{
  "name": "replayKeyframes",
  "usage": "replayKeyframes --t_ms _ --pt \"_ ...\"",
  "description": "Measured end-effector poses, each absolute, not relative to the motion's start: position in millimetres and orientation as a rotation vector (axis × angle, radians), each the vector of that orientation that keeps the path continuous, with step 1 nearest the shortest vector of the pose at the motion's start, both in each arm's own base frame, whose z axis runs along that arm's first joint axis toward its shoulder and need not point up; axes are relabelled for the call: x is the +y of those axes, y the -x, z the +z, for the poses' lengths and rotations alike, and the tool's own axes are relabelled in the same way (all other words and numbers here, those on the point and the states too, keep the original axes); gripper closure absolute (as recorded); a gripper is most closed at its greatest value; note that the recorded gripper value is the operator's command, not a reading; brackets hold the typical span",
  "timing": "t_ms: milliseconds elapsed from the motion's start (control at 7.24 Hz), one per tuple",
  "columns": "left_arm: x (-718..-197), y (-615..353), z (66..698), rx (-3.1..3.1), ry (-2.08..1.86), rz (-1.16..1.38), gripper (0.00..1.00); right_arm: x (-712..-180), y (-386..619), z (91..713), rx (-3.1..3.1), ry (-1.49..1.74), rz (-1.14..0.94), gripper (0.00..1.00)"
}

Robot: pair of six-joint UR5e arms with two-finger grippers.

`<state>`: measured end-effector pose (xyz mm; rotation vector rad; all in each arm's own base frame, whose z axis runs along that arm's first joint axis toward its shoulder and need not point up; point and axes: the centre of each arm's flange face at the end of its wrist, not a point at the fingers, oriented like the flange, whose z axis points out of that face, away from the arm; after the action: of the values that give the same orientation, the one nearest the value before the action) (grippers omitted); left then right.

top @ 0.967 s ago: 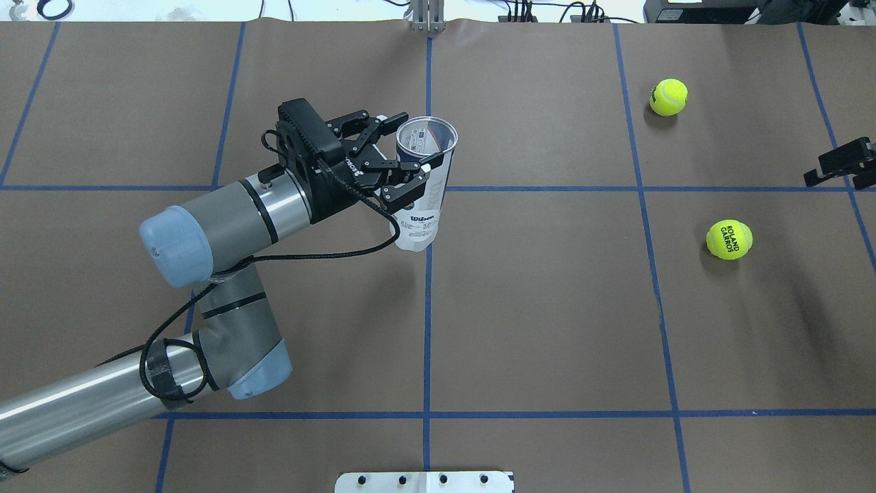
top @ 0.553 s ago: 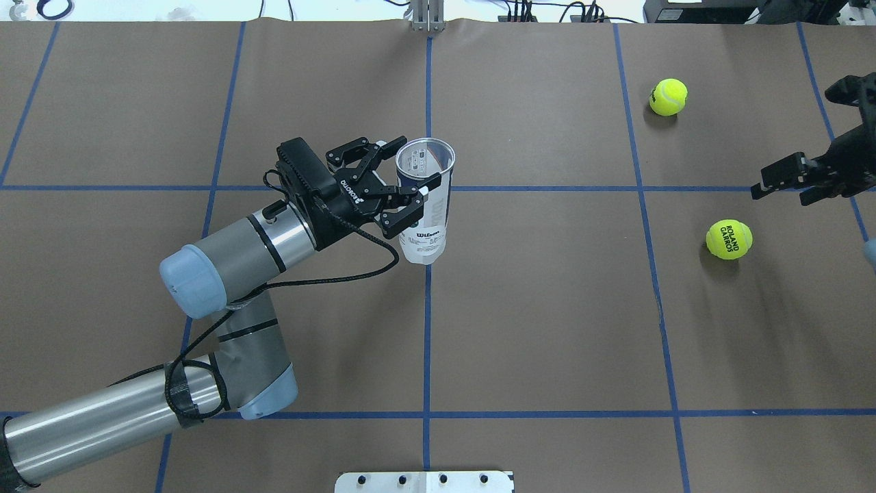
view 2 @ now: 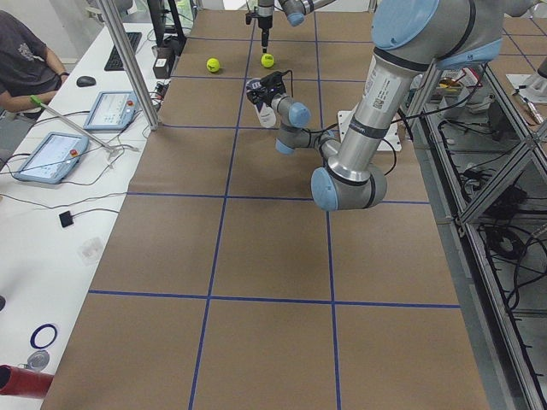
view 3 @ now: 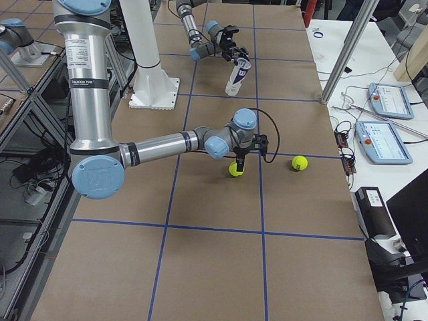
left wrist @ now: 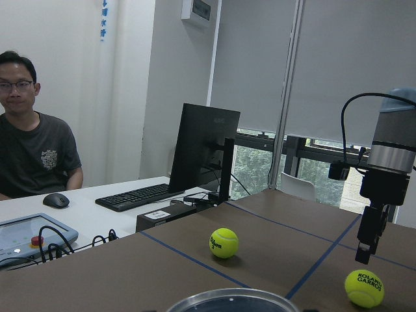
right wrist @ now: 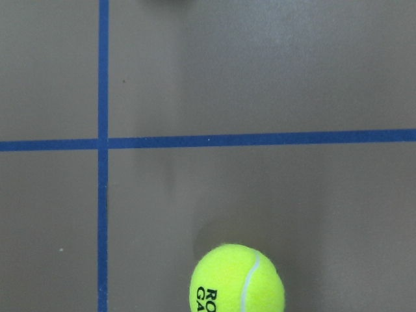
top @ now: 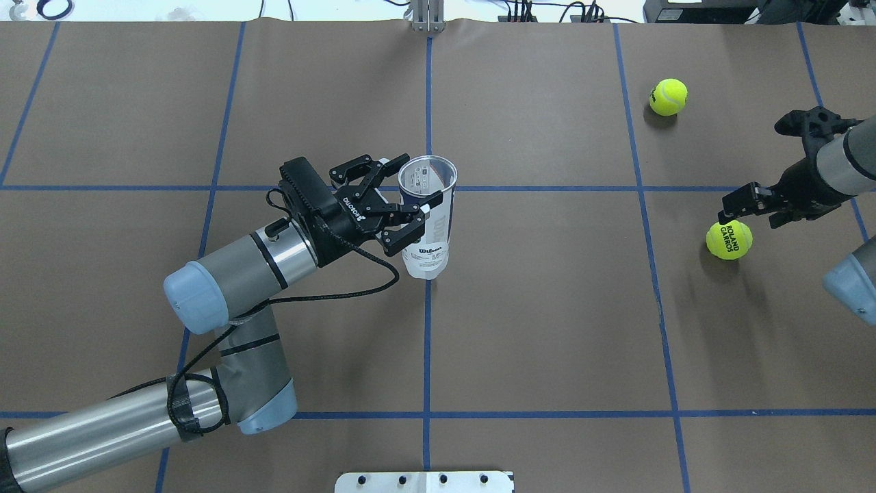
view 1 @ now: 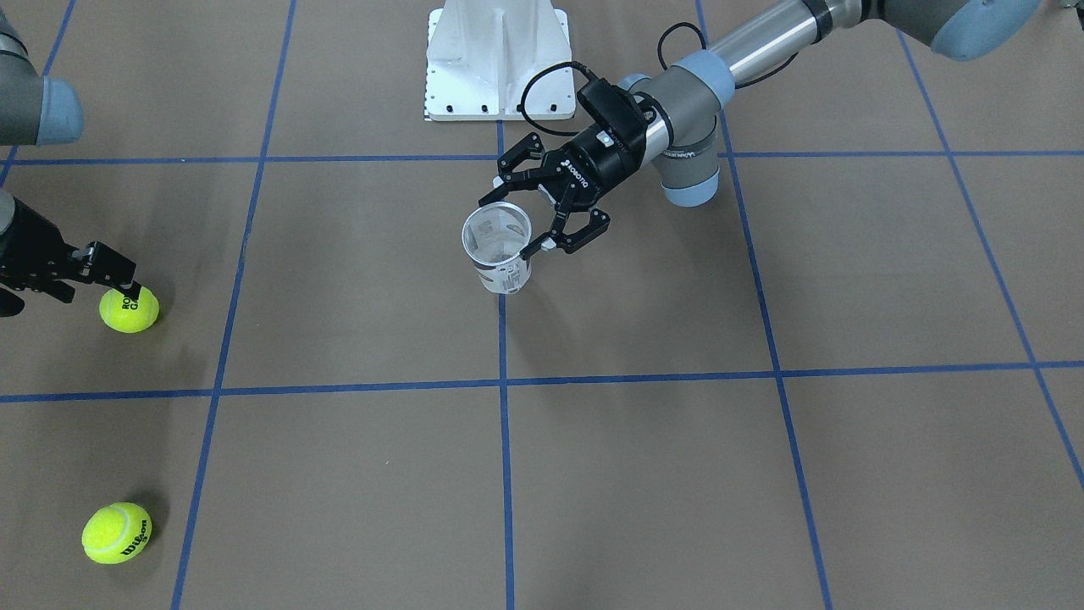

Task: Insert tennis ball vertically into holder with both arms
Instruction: 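Hold the can upright with the left gripper while the right reaches the ball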

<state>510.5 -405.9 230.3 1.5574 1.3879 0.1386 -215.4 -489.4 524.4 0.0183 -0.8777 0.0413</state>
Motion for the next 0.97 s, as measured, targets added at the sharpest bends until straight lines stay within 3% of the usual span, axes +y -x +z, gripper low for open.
replayKeyframes --t_ms 967 --pt "-374.3 -511.4 254.2 1.361 -1.757 0.174 0.34 -488.4 221.8 520.9 -0.877 -0.020 0.032 0.01"
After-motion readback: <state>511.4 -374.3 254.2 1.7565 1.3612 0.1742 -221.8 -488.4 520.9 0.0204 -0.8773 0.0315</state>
